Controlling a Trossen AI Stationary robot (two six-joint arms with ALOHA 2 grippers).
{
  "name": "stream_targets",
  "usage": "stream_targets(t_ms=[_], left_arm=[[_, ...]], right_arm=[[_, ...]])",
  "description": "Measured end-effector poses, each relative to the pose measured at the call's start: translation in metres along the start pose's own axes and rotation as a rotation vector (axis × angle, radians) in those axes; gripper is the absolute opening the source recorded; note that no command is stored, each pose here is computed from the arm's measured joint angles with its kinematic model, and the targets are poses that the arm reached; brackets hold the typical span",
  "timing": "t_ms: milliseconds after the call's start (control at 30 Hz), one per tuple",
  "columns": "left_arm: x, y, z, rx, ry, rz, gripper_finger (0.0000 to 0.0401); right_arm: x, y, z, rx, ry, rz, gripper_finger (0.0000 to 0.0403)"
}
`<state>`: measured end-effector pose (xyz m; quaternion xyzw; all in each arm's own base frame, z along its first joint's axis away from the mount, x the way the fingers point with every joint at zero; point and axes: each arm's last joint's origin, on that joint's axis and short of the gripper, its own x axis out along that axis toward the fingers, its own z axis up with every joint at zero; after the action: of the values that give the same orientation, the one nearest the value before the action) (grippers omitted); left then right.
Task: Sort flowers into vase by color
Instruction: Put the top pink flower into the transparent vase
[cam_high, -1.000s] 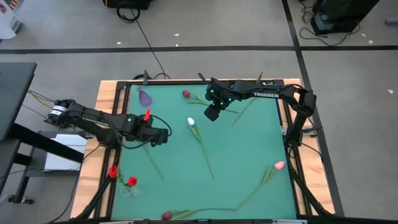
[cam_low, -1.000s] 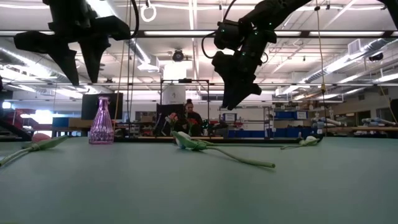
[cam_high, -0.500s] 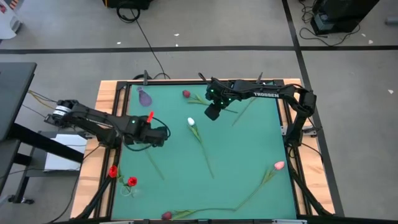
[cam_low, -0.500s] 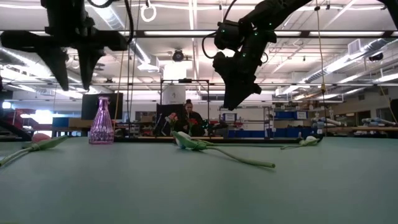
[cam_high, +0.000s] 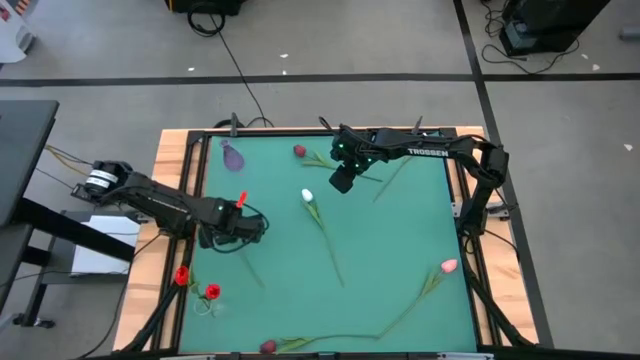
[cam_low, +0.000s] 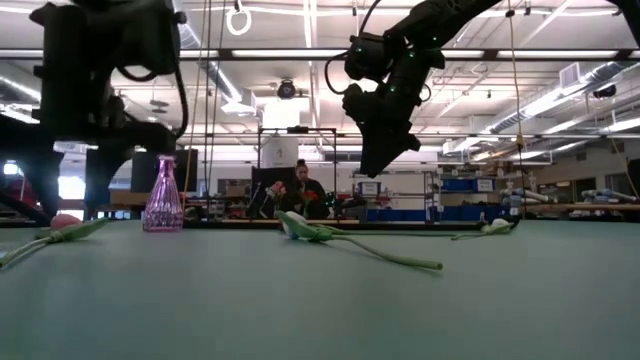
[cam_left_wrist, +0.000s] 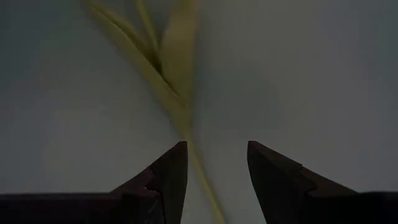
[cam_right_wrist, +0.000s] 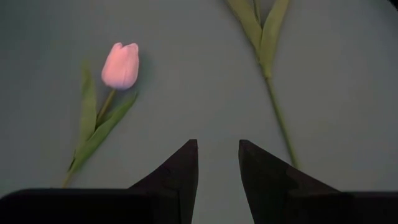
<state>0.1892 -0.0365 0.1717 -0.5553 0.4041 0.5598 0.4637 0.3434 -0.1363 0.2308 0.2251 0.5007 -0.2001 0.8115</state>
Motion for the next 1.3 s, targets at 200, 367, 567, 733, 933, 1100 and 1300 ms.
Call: stream_targets(t_ms=[200,367,567,733,933,1100,1300], left_arm=[[0.017,0.01,0.004,-0.015,0.006,0.031,0.0172],[0.028,0.012,0.004,-0.03,0.041,-0.001,0.0172],[0.028,0.012,0.004,-0.014,0.042,-0.005,0.0172],[0.028,0.011,0.004,0.008,0.041,-0.007,0.0156],[0.028,0.011,0.004,0.04,0.021,-0.019,0.0098],[0.028,0.01,0.005,0.074,0.0,-0.034,0.0038],[0.028,0.009,0.005,0.176,-0.03,-0.058,0.0007]], right_arm=[[0.0,0.0,0.0,-0.01,0.002,0.008,0.0125],[0.0,0.0,0.0,-0.018,0.006,0.007,0.0125],[0.0,0.0,-0.001,-0.019,0.008,0.006,0.0125],[0.0,0.0,-0.001,-0.025,0.009,0.006,0.0125],[0.0,0.0,-0.004,-0.022,0.044,0.006,0.0125],[0.0,0.004,-0.006,0.0,0.05,0.01,0.0125],[0.001,0.018,-0.01,0.06,0.075,0.064,0.0125]])
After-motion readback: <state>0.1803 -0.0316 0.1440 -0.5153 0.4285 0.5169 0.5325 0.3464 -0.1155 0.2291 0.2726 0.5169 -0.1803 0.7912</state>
